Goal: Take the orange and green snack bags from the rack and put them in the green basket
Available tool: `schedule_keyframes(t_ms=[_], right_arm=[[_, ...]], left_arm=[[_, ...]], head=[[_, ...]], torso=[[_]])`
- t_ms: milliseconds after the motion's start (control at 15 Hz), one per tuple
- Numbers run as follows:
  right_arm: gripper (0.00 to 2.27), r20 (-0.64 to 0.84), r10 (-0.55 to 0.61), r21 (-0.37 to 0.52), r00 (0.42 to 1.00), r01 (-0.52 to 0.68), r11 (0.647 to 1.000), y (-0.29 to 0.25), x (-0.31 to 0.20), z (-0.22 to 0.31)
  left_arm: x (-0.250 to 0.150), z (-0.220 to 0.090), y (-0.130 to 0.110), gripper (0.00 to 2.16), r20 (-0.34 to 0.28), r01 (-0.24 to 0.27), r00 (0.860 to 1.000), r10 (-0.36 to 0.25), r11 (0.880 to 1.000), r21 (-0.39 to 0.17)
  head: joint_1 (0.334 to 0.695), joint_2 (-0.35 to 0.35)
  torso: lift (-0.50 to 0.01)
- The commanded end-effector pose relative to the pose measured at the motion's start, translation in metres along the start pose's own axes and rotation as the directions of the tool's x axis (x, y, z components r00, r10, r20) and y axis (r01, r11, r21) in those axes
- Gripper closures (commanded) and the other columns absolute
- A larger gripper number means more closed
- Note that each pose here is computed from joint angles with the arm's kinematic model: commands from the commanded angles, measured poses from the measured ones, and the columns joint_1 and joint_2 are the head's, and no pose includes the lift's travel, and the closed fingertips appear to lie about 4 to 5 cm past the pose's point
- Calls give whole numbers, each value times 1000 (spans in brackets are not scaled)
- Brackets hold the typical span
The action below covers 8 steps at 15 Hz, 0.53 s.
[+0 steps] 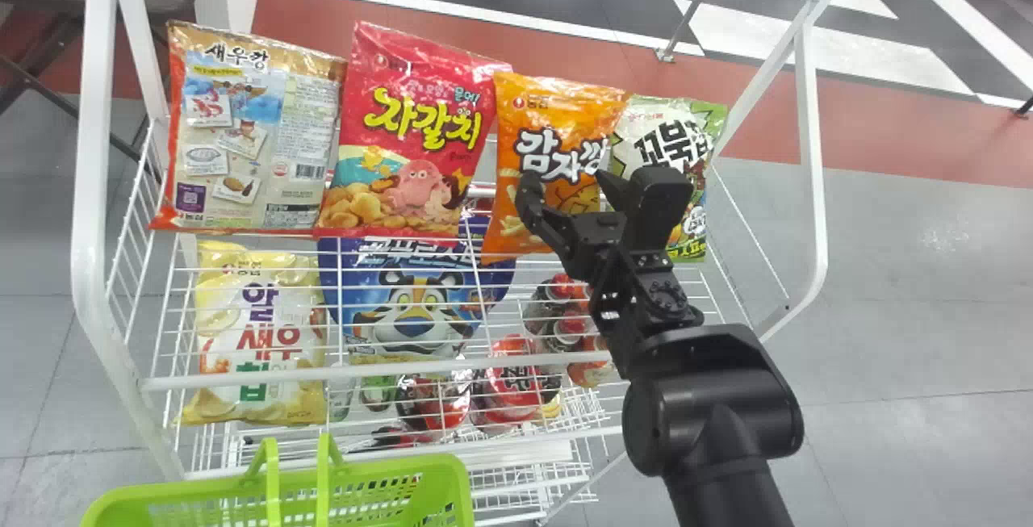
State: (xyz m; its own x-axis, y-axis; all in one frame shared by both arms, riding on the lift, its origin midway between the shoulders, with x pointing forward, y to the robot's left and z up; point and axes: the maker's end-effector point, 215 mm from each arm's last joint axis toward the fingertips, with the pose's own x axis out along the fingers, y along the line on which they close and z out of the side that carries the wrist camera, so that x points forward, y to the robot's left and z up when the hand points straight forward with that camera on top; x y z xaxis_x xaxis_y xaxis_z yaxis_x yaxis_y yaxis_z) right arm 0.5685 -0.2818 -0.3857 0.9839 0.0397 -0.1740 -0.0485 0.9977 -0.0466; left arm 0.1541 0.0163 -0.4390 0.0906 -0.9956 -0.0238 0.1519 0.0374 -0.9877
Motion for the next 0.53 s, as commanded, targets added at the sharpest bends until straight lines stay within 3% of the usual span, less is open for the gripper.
schedule_keyframes(t_ms=[0, 133, 200, 267, 467], right_arm=[[545, -35, 21, 3, 999, -21, 1000, 2, 8, -8], [1777, -76, 43, -5, 996, -43, 999, 12, 7, -19], [2091, -79, 45, -18, 996, -47, 999, 14, 5, -19], [2216, -83, 47, -27, 995, -49, 998, 15, 2, -18], [2223, -62, 42, -36, 997, -44, 998, 14, -15, -5]], left_arm=[[-1, 2, 0, 2145, 0, 0, 1000, 0, 1000, 2], [-1, 4, 0, 2145, -1, -1, 1000, 1, 1000, 3], [0, 5, -1, 2145, 1, 4, 1000, -4, 1000, 3], [0, 6, -1, 2145, 1, 5, 1000, -5, 1000, 4], [1, 7, -2, 2145, 3, 11, 1000, -11, 1000, 2]], head=[[695, -350], [695, -350], [695, -350], [695, -350], [695, -350]], torso=[[0], [0], [0], [0], [0]])
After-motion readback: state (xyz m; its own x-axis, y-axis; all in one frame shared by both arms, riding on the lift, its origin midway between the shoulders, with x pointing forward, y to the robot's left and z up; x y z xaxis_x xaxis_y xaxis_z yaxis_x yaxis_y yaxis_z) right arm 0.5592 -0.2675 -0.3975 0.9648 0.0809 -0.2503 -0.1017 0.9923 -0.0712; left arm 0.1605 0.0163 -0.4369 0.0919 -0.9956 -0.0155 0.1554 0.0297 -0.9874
